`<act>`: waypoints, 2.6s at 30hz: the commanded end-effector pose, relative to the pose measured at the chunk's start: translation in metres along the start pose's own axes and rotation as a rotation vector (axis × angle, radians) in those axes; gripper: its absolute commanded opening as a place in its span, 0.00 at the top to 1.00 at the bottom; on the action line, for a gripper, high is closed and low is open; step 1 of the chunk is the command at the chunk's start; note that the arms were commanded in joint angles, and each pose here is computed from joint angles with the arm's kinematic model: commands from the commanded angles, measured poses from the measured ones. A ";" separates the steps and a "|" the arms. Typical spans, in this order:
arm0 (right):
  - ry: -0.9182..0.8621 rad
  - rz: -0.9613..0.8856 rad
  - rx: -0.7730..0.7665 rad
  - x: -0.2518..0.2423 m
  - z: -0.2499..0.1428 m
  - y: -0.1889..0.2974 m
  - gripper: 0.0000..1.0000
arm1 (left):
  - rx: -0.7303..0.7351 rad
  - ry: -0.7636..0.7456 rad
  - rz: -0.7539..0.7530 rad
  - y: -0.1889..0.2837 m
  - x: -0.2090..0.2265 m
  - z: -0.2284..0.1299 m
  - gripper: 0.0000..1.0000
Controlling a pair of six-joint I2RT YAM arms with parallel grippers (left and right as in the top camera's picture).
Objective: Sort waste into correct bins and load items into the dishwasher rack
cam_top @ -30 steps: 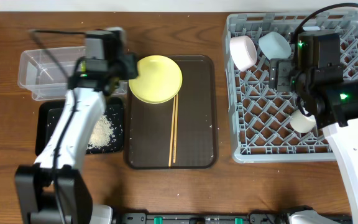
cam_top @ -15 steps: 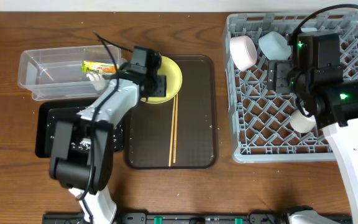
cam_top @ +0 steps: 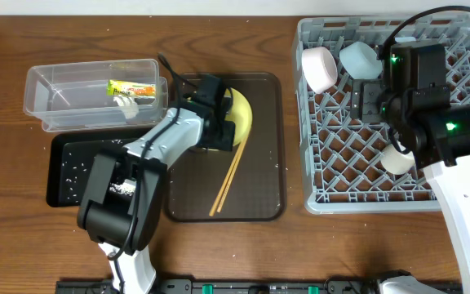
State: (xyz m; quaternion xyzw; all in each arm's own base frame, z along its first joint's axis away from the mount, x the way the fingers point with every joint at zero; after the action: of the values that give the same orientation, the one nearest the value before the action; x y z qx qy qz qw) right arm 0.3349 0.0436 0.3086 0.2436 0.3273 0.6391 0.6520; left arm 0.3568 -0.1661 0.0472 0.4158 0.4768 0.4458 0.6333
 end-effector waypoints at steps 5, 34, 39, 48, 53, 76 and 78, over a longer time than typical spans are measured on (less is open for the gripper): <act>-0.013 -0.002 0.006 -0.002 0.000 -0.002 0.13 | 0.007 -0.035 -0.048 0.007 -0.018 -0.006 0.49; 0.096 0.532 0.380 0.193 -0.065 -0.075 0.23 | -0.352 0.519 0.204 0.217 0.147 -0.030 0.32; -0.103 0.392 0.635 0.231 -0.121 -0.095 0.31 | -0.356 0.540 0.211 0.219 0.154 -0.031 0.32; -0.150 0.252 0.759 0.279 -0.182 -0.117 0.30 | -0.365 0.589 0.214 0.221 0.161 -0.033 0.32; -0.107 0.224 0.756 0.292 -0.199 -0.123 0.32 | -0.364 0.589 0.214 0.221 0.161 -0.033 0.32; -0.043 0.030 0.792 0.265 -0.222 -0.138 0.76 | -0.364 0.592 0.213 0.221 0.161 -0.033 0.31; -0.054 0.021 0.798 0.260 -0.221 -0.140 0.90 | -0.364 0.592 0.213 0.221 0.161 -0.033 0.31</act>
State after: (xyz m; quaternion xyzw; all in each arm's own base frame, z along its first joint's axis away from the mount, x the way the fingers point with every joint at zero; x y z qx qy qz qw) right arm 0.2508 0.2831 0.0395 0.4992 0.5262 0.4839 0.4896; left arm 0.3118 0.0463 0.2145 0.1958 0.5055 0.6845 0.4874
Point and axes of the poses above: each gripper's point midway between its finger pads, its own y axis back along the fingers, its own x axis along the line the jaws close on, z = x × y, the point moved 4 cm from there along y, back along the fingers, and after that the axes turned 4 degrees about y, right-handed, at the moved point
